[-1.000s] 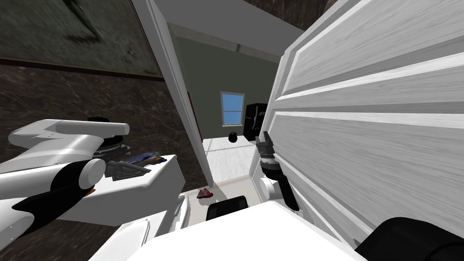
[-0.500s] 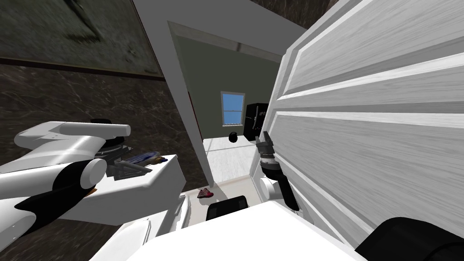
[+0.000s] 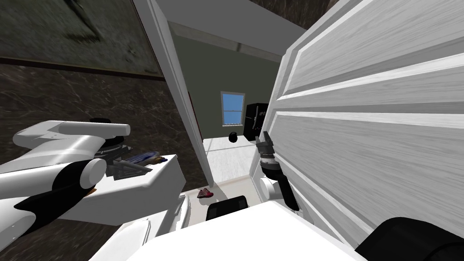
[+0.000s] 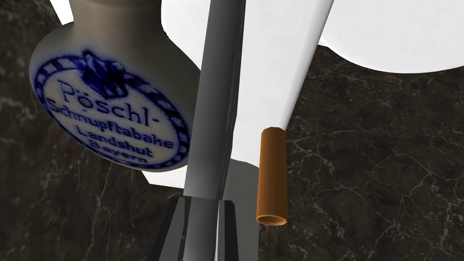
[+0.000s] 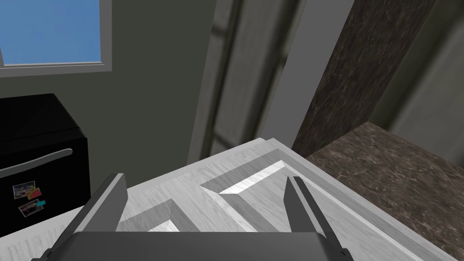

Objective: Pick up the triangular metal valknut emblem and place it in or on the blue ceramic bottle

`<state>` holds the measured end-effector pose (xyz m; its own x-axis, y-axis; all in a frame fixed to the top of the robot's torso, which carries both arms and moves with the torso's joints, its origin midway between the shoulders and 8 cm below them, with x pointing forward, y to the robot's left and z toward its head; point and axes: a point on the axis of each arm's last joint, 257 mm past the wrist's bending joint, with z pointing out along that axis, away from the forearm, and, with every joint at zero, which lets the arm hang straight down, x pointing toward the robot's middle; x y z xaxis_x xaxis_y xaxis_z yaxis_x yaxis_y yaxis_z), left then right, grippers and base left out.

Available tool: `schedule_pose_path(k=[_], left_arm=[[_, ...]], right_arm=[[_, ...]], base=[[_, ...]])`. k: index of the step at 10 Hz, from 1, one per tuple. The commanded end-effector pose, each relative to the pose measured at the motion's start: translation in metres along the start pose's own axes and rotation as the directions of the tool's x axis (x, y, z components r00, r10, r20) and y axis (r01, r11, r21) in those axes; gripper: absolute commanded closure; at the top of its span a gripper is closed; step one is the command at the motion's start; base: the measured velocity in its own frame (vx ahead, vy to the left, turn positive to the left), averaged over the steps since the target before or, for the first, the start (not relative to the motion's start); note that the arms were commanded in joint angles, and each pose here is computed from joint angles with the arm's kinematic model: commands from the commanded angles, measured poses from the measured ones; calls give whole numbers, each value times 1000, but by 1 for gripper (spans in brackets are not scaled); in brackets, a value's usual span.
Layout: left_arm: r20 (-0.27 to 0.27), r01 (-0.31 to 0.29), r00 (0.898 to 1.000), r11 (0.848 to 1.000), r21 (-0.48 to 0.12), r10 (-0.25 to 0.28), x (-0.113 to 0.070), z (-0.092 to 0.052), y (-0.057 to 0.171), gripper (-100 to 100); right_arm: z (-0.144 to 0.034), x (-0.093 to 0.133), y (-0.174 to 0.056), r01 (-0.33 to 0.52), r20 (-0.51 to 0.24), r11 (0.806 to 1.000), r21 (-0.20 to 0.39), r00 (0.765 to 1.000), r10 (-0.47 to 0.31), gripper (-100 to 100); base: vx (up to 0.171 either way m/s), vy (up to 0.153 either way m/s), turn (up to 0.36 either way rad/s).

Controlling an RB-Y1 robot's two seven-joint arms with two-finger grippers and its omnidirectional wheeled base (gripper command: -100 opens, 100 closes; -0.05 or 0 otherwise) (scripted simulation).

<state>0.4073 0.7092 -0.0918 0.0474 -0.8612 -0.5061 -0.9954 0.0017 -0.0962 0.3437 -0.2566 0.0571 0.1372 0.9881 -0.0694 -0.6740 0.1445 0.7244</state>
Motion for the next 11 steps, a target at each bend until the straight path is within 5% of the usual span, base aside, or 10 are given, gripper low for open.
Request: schedule_pose_path(k=[1, 2, 3, 6, 11], left_arm=[[0, 0, 1000, 1000, 0, 0, 0, 0, 0, 100], [-1, 1, 1000, 1000, 0, -1, 0, -1, 0, 0], [59, -5, 998, 1000, 0, 5, -25, -16, 3, 100], [144, -11, 990, 1000, -3, 12, -57, -39, 7, 100], [196, -15, 980, 1000, -6, 16, -77, -54, 11, 100]], right_arm=[[0, 0, 0, 0, 0, 1000, 0, 1000, 0, 0], [0, 0, 0, 0, 0, 1000, 0, 1000, 0, 0], [0, 0, 0, 0, 0, 1000, 0, 1000, 0, 0], [0, 0, 0, 0, 0, 1000, 0, 1000, 0, 0], [0, 0, 0, 0, 0, 1000, 0, 1000, 0, 0]], base=[[-3, -9, -3], [0, 0, 0], [56, -20, -32], [85, -23, -9], [37, -14, -15]])
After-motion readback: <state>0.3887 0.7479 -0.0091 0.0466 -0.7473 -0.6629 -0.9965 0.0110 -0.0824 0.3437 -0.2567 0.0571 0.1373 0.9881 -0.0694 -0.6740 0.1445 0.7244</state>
